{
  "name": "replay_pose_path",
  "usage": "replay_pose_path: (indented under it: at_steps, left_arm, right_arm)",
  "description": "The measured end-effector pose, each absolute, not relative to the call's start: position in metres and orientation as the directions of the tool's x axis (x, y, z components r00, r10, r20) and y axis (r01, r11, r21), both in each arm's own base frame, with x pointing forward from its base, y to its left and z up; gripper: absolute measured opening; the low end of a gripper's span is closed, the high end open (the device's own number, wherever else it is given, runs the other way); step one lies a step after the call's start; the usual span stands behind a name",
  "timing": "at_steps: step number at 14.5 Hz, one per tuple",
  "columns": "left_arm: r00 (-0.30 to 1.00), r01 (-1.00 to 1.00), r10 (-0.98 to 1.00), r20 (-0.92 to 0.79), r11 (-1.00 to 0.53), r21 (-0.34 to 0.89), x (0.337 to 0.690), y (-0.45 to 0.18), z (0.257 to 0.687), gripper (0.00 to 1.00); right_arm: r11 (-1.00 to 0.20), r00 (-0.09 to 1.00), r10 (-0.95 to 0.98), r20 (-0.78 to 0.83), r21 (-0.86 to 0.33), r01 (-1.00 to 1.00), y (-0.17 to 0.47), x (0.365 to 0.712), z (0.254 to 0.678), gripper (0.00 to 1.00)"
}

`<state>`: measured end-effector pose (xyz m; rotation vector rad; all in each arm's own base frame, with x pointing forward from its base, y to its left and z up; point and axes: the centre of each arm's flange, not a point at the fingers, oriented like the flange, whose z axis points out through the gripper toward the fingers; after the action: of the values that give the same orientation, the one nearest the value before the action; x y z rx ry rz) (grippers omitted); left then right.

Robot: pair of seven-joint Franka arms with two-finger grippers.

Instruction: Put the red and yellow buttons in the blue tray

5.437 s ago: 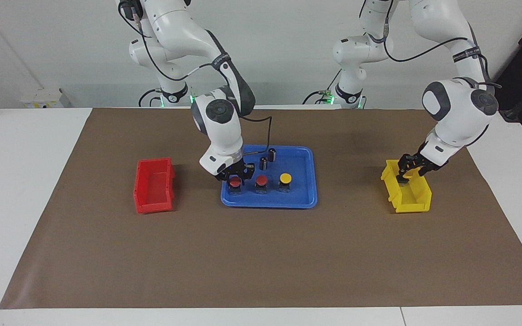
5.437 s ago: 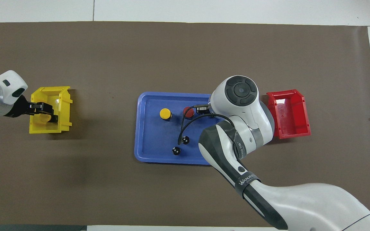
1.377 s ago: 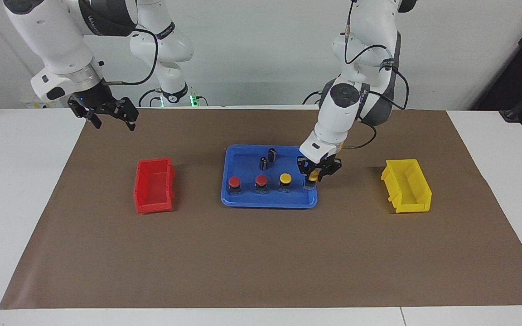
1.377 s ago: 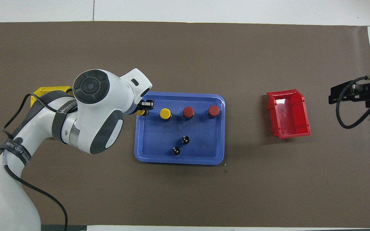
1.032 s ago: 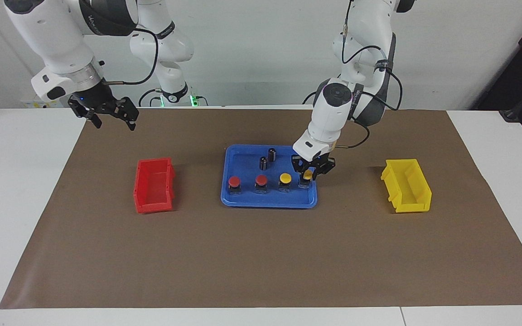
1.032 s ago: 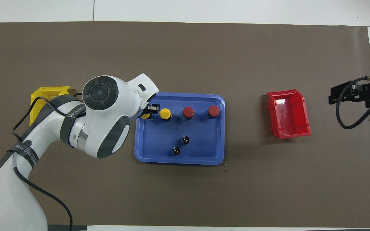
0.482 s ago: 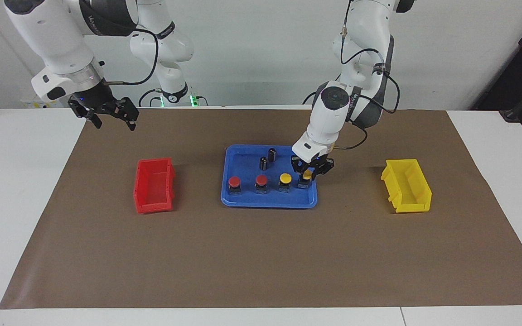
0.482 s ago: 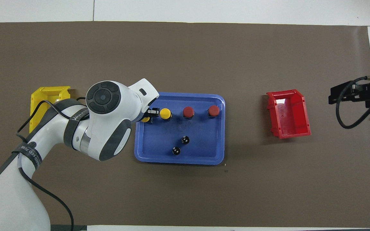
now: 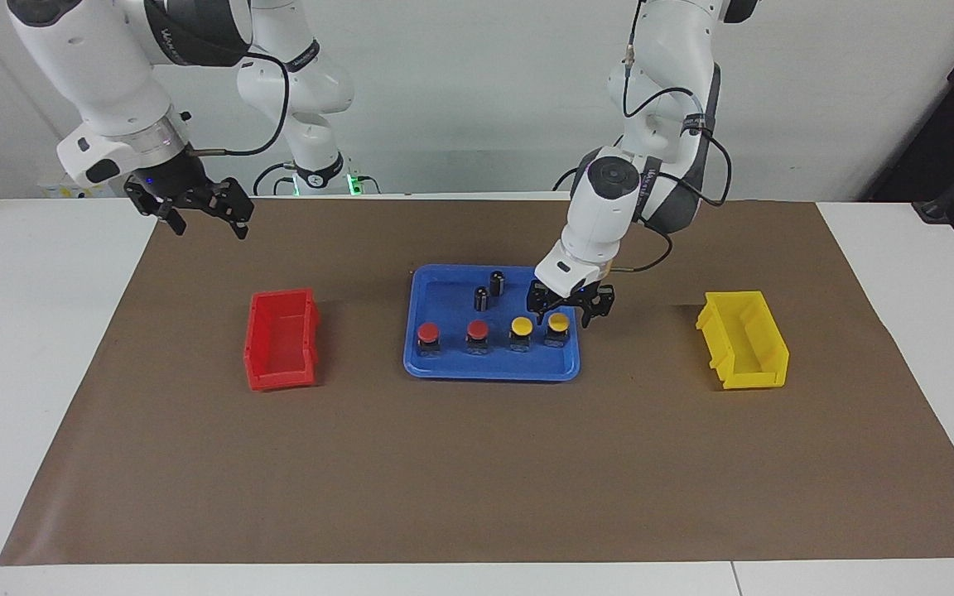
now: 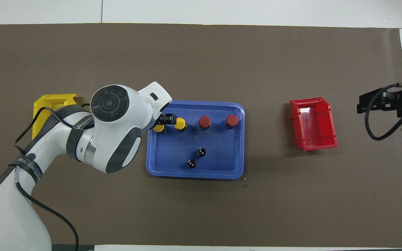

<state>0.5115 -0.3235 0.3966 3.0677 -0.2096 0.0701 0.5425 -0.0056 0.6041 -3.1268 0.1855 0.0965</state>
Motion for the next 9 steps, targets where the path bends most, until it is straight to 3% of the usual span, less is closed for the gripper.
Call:
replay_pose_path:
  at_steps: [1, 4, 9]
  left_arm:
    - [0.991, -0.127, -0.125, 0.038, -0.990, 0.057, 0.518, -0.319, 0.415, 1.00]
    - [0.994, -0.111, -0.110, 0.027, -0.993, 0.050, 0.544, -0.282, 0.472, 1.00]
    - [0.996, -0.078, -0.076, 0.053, -0.996, 0.043, 0.570, -0.118, 0.551, 1.00]
  right_arm:
    - [-0.993, 0.991, -0.118, -0.062, -0.004, -0.118, -0.006, 0.542, 0.604, 1.00]
    - [-0.993, 0.991, -0.118, -0.062, -0.004, -0.118, -0.006, 0.542, 0.604, 1.00]
    - [-0.993, 0.991, -0.118, -0.062, -0.004, -0.118, -0.006, 0.542, 0.604, 1.00]
